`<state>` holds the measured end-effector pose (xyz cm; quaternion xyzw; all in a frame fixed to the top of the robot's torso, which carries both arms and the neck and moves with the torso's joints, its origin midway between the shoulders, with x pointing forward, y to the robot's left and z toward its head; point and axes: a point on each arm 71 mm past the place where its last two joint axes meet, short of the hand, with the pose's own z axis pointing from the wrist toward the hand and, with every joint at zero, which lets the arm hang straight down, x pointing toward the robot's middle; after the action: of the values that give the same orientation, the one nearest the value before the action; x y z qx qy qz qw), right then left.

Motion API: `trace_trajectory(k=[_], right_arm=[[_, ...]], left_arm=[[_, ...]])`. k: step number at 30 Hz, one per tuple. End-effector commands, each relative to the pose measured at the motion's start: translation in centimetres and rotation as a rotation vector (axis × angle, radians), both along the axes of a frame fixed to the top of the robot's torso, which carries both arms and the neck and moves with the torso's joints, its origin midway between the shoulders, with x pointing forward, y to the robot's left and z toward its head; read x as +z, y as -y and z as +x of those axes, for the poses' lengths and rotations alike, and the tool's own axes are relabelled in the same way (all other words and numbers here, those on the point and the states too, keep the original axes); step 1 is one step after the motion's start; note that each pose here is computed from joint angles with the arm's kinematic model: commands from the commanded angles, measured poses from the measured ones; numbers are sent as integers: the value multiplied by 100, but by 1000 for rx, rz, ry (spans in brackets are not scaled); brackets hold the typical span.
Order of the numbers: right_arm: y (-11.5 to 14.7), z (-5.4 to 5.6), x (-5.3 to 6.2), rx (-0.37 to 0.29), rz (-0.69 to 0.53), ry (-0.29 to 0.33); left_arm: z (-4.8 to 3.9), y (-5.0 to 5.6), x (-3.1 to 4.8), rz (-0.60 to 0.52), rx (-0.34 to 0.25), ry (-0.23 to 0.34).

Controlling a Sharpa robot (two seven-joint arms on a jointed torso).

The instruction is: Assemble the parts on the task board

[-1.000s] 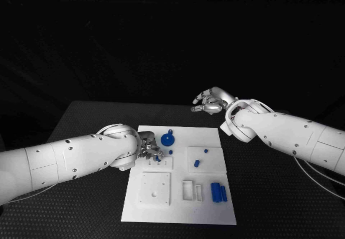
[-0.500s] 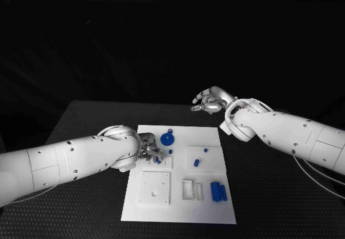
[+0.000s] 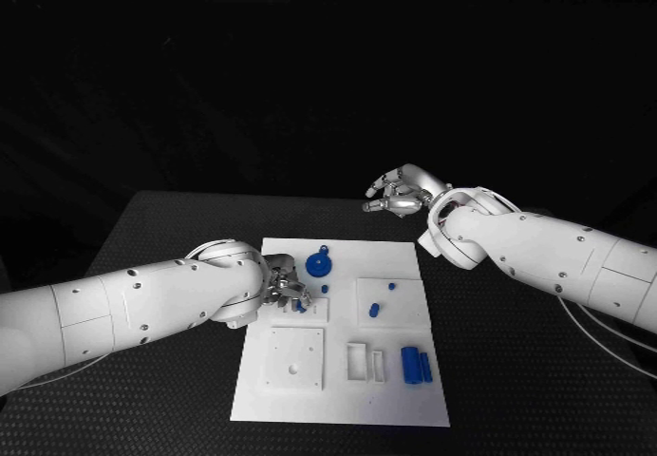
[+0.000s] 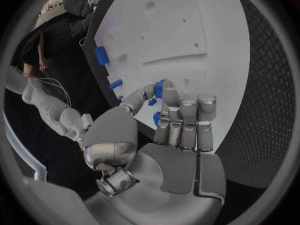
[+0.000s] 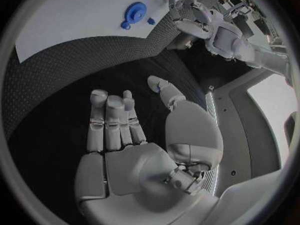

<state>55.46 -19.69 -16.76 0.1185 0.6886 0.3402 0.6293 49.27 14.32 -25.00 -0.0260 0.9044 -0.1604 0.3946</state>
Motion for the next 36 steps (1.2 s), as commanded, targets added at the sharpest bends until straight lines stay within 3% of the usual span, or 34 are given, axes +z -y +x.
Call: trace_trajectory(k=[1,36], right_arm=[[-11,-3,-2,12,-9,-3],[-16,-4,-7,16,-10,-8]], left_arm=[[-17,9,-23,12,-14,-14],[-17,-7,-30,30,-22,-18]])
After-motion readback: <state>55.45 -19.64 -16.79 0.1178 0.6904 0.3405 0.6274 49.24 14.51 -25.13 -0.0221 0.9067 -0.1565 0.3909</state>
